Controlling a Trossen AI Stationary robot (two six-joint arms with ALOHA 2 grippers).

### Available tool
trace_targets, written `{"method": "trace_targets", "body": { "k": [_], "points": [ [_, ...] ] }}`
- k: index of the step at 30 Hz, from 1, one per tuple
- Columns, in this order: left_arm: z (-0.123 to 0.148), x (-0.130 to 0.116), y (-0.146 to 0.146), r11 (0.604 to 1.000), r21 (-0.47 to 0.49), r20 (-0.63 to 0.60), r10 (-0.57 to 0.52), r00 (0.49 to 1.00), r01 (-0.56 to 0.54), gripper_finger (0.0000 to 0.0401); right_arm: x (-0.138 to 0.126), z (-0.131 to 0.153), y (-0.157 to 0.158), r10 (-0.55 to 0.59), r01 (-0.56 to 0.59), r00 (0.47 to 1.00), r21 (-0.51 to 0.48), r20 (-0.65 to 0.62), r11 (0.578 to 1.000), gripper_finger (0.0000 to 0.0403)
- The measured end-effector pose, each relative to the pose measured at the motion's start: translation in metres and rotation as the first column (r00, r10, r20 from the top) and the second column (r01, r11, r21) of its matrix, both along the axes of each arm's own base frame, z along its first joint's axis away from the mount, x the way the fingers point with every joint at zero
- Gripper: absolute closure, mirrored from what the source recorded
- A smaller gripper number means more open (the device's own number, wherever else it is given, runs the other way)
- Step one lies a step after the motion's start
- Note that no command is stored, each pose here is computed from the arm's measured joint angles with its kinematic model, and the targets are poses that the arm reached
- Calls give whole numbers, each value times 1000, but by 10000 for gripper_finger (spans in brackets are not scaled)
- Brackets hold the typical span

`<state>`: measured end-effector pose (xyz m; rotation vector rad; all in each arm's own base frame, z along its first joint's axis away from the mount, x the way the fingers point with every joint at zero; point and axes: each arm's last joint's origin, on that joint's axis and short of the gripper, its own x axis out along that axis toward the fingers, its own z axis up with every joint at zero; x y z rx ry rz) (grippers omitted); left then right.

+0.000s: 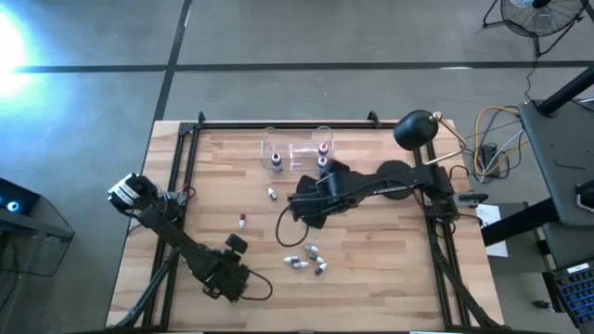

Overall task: Pick & Place food coloring
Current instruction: Put the large blue food coloring bottle into the transparent bin

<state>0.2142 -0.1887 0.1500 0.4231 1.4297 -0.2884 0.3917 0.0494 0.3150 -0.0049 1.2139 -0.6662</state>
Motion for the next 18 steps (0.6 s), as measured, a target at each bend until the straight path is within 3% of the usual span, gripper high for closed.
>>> {"method": "trace_targets", "body": {
  "k": [3, 6, 10, 13, 16, 18],
  "points": [
    [3, 7, 6, 995, -8, 4, 99, 995, -99, 301, -14, 25, -3, -46, 52, 994, -58, 104, 997, 247],
    [11, 19, 15, 962, -23, 74, 272, 959, -271, 304, -36, 58, -8, -108, 138, 962, -104, 251, 985, 254],
    [41, 31, 36, 871, -69, 274, 485, 831, -486, 305, -78, 102, -17, -187, 251, 881, -94, 435, 963, 263],
    [73, 38, 62, 763, -144, 469, 613, 636, -630, 305, -112, 130, -24, -232, 300, 806, -38, 545, 953, 270],
    [114, 43, 89, 651, -282, 680, 654, 332, -705, 305, -142, 149, -29, -248, 309, 756, 4, 606, 951, 276],
    [140, 46, 109, 602, -377, 759, 636, 138, -704, 305, -156, 155, -30, -247, 304, 741, 16, 625, 952, 279]
  ]
}}
